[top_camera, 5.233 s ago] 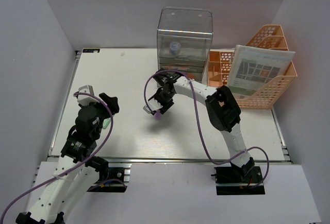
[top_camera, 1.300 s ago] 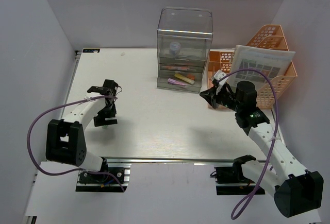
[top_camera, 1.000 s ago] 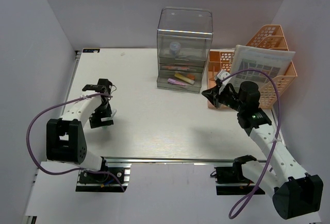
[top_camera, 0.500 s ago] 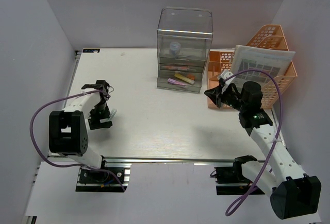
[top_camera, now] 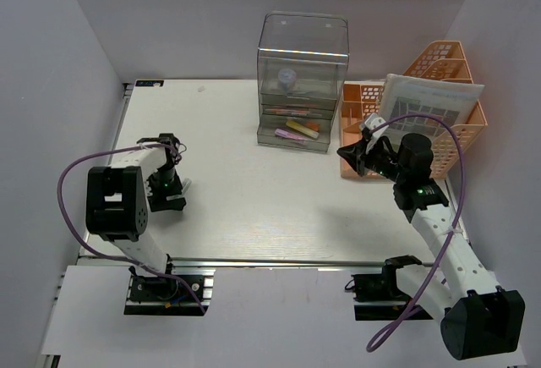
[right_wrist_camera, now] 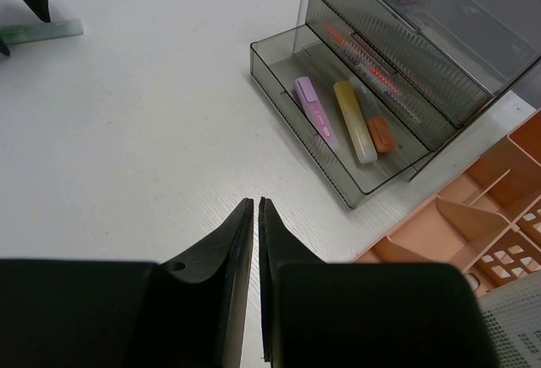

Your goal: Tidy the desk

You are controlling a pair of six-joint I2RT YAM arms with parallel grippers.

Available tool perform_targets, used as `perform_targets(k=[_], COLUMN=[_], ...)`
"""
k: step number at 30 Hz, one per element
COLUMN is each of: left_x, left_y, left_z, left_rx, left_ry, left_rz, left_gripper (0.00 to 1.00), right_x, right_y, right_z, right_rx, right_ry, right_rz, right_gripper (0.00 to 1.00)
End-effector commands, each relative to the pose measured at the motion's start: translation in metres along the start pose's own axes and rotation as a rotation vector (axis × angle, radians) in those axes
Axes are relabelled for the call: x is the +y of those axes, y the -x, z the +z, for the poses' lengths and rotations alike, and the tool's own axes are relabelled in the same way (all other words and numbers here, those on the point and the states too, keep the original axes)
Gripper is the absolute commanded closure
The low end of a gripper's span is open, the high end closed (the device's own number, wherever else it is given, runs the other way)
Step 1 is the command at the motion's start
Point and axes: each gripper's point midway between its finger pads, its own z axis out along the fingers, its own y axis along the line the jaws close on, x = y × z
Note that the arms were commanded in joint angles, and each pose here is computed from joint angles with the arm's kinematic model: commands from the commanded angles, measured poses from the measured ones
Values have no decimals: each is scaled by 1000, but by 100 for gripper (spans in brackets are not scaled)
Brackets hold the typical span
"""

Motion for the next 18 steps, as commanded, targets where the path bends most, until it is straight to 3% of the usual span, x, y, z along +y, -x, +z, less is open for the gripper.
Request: perform_targets(k=[1,9,13,15,16,18], left_x=[-18,-15,-9,-7,-8,-18], left_y=[-3,-2,-3,-3,-4,-8], left_z=[-2,14,21,23,23,19], left_rx=[33,29,32,34,41,66], left_ry=[-32,-45,-37,-39,-45,-99], left_rz=[-200,-214,-212,-210,-211,-189], left_gripper=[17,37,54,72,72,84], right_x=[-2,-4,-7,-8,-7,-7], right_y=[7,7,7,7,7,8], right_z=[0,-3,-5,-5,-5,-6], right_rx=[-32,-35,-36,-36,-37,-39], right_ry=[6,5,-5,-6,-5,-4], right_rz=[-3,4,6,7,6,5], right_gripper=[88,88,89,89,89,89])
